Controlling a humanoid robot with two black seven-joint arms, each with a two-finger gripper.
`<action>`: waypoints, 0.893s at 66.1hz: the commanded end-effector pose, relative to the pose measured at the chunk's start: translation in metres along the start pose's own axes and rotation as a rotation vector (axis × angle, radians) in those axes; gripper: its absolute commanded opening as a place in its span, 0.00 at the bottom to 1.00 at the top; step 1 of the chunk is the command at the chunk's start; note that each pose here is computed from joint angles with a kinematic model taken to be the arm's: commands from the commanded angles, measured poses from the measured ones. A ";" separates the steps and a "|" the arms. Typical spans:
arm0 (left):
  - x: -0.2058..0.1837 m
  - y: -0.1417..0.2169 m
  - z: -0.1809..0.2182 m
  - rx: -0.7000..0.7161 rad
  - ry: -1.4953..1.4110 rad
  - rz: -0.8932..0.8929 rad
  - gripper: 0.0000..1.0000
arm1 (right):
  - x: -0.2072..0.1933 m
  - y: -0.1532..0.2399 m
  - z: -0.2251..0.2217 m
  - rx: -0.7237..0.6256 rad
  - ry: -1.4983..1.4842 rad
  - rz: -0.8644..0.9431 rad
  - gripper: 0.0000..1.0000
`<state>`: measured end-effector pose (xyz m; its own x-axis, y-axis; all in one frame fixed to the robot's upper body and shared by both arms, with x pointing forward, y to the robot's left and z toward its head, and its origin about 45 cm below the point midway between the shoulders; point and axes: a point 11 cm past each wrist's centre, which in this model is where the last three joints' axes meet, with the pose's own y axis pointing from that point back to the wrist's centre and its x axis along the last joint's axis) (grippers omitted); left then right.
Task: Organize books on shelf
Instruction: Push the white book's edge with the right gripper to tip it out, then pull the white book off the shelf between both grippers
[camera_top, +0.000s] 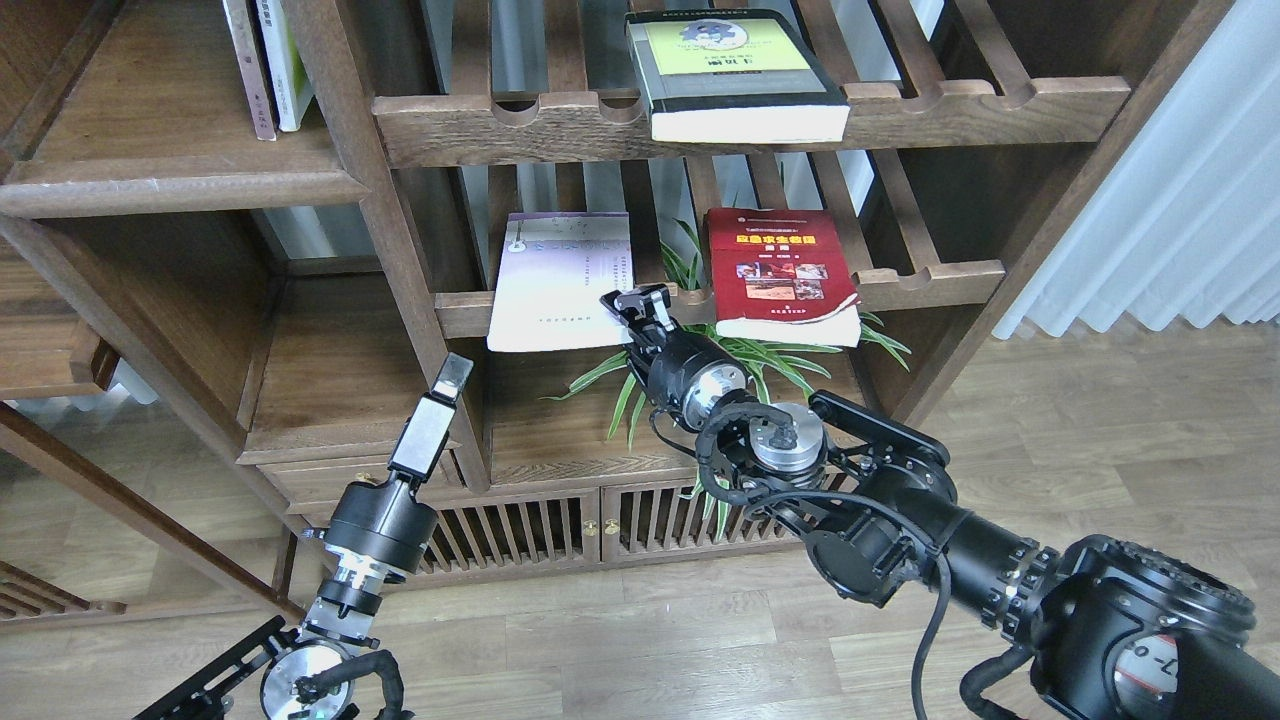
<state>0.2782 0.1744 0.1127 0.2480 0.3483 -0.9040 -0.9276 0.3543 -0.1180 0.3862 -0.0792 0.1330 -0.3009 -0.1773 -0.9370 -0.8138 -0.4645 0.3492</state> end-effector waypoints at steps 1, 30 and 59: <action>0.000 -0.001 -0.002 -0.002 0.009 0.003 1.00 | 0.000 0.001 0.001 -0.008 0.002 -0.027 0.04; 0.000 -0.004 0.012 -0.047 0.014 0.006 1.00 | -0.021 0.021 0.030 -0.116 -0.091 -0.220 0.05; -0.001 -0.006 0.023 -0.100 0.093 0.023 1.00 | 0.006 0.068 -0.019 -0.101 -0.051 -0.265 0.05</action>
<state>0.2899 0.1901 0.1215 0.1986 0.2733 -0.9412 -0.9585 0.2547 -0.1283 0.3420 -0.1066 0.1564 -0.1178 0.0225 -0.9928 -0.8051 -0.5875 0.0822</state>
